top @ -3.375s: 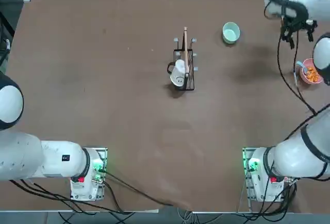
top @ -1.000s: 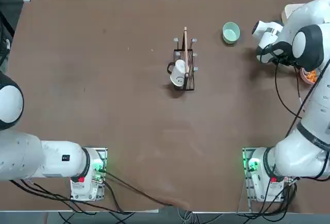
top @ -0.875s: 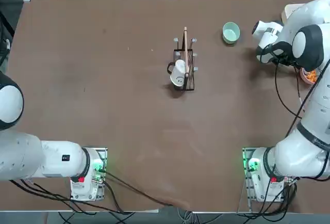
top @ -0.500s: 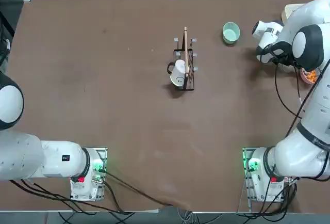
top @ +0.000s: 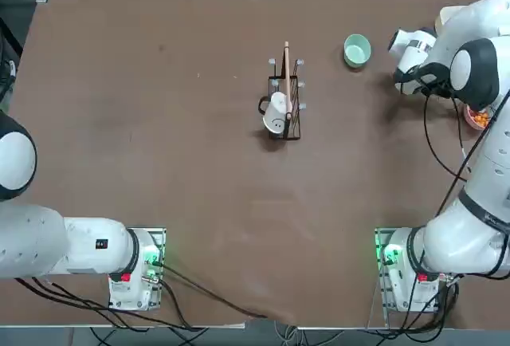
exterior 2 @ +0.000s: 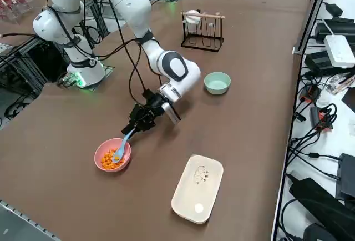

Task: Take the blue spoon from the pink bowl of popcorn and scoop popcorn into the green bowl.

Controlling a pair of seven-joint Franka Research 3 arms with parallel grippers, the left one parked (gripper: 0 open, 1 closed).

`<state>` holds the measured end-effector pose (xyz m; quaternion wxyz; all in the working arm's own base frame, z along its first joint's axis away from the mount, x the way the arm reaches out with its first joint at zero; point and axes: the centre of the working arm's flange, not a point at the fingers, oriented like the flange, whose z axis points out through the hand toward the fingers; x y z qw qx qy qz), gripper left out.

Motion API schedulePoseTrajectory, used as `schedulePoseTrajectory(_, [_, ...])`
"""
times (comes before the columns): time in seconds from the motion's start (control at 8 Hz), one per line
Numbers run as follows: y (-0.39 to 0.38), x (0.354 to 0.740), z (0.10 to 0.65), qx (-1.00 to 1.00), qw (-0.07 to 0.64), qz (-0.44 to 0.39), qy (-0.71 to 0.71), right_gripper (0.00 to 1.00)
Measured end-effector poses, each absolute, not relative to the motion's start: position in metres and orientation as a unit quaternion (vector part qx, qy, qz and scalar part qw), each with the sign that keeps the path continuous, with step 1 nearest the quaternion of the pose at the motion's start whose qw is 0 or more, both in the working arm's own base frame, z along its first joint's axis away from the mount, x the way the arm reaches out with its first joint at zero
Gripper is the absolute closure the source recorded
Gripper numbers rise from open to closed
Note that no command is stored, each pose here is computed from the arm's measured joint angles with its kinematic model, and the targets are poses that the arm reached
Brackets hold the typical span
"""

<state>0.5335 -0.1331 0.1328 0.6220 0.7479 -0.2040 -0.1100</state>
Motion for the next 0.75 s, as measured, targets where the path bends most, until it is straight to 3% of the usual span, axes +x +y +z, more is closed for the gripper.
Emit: schedulePoseTrajectory(0.75, [-0.072, 0.57, 0.184, 0.705, 0.677, -0.098, -0.189, 0.88])
